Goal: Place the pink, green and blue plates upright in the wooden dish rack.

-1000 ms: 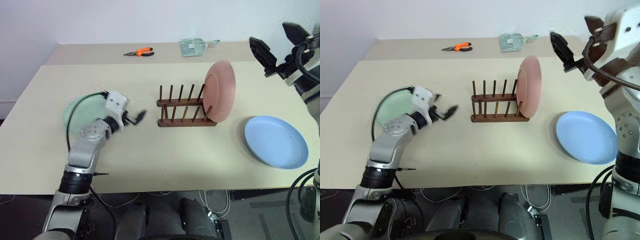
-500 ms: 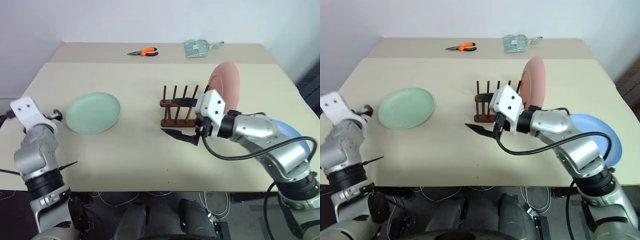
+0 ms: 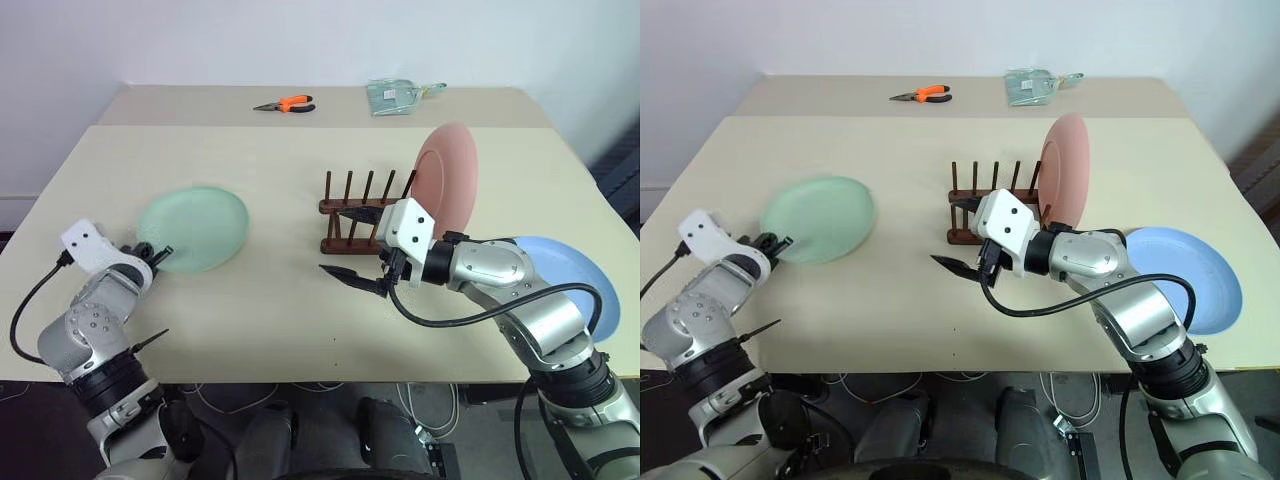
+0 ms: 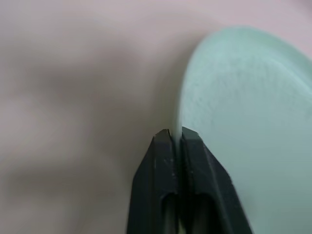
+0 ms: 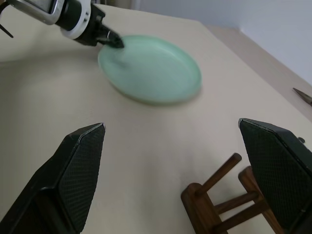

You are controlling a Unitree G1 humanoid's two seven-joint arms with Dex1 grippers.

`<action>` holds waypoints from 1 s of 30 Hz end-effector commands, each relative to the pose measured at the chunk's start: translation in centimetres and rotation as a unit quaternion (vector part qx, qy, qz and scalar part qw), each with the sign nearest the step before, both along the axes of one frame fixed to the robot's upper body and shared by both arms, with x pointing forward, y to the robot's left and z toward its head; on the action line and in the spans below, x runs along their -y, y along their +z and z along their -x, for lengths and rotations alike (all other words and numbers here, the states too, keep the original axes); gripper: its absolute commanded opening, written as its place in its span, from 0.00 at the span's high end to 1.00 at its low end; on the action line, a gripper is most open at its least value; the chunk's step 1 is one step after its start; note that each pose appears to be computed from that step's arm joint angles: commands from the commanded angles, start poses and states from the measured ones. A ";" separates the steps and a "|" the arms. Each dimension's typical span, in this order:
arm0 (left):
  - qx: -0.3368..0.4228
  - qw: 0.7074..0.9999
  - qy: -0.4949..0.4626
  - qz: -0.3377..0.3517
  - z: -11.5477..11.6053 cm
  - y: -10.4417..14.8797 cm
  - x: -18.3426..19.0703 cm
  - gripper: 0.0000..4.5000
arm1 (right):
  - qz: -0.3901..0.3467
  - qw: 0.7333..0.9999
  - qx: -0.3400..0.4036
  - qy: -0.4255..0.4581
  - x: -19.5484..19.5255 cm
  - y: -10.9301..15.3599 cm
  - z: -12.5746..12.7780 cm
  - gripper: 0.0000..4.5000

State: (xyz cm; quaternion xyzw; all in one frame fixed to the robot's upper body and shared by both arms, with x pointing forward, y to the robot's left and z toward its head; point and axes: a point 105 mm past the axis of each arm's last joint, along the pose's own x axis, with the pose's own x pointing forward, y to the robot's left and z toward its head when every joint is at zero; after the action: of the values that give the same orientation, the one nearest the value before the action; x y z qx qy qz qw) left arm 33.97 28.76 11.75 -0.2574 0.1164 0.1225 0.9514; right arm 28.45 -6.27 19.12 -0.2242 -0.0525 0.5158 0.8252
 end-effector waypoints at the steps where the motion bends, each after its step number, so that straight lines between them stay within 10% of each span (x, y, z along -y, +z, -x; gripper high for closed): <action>1: 0.130 0.982 -0.117 -0.075 -1.4 6.6 5.4 1.00 | 0.008 0.999 0.037 0.001 0.1 1.3 0.0 0.00; 11: 0.260 0.916 -0.267 -0.147 -1.3 15.7 15.1 1.00 | 0.160 0.946 0.278 -0.035 -1.0 2.4 -4.2 0.00; 20: 0.261 0.917 -0.279 -0.116 -1.0 16.1 15.6 1.00 | 0.175 0.926 0.328 -0.063 -0.3 3.0 -5.5 0.87; 26: 0.340 0.916 -0.209 -0.028 -0.8 19.3 12.6 0.44 | 0.110 0.938 0.320 -0.075 -0.2 4.2 -4.8 0.96; 30: 0.354 0.921 -0.128 -0.101 -0.8 19.3 7.7 0.44 | -0.066 0.966 0.229 -0.097 0.9 7.4 -3.2 0.96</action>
State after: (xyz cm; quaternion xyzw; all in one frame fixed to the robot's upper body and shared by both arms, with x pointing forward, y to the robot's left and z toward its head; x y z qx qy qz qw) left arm 35.45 19.60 30.46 -0.2002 -0.1751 -0.1115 0.9575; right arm 32.93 -6.55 23.51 -0.3467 -0.2148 0.3694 0.8350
